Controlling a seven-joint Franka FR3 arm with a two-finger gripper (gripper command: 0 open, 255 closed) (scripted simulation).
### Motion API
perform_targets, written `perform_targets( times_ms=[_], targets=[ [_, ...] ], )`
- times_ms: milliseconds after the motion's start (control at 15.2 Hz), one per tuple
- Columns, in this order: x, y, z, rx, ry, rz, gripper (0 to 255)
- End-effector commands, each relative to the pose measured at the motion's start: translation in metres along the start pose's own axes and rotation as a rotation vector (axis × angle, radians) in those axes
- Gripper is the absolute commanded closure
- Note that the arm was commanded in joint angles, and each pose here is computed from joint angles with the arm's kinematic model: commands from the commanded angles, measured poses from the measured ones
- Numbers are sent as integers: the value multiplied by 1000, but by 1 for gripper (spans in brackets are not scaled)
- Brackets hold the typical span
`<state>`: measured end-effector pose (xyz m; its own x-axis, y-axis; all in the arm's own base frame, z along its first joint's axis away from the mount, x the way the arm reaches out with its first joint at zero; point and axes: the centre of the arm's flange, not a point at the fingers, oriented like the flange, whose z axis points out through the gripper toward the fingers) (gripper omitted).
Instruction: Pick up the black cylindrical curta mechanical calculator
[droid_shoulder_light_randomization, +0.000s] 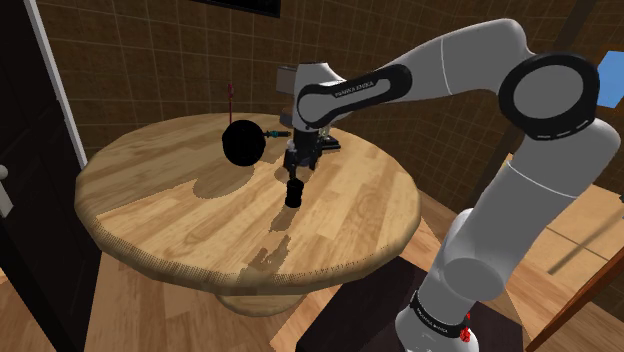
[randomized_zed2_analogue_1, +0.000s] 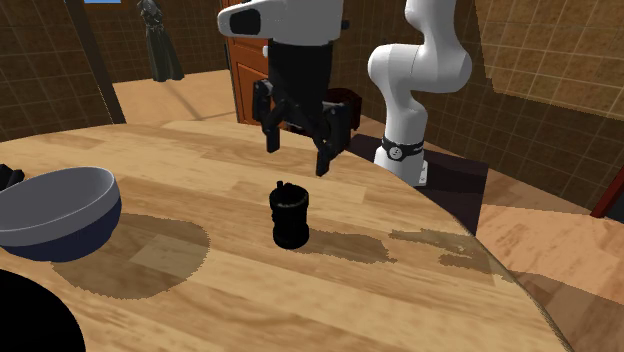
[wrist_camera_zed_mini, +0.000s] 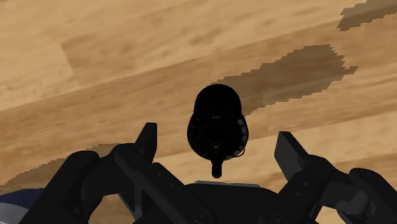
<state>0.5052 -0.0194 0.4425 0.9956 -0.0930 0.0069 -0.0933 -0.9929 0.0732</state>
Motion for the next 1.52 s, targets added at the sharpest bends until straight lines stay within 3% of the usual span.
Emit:
perform_targets(
  times_ms=[0, 594, 660, 1254, 1452],
  targets=[
    [18, -3, 12, 0, -2, -6, 0],
    [17, -6, 52, 1, -2, -6, 0],
    [17, -7, 52, 0, -2, -6, 255],
    [17, -6, 52, 0, -2, -6, 255],
    [17, -5, 36, 0, -2, -6, 255]
  ],
)
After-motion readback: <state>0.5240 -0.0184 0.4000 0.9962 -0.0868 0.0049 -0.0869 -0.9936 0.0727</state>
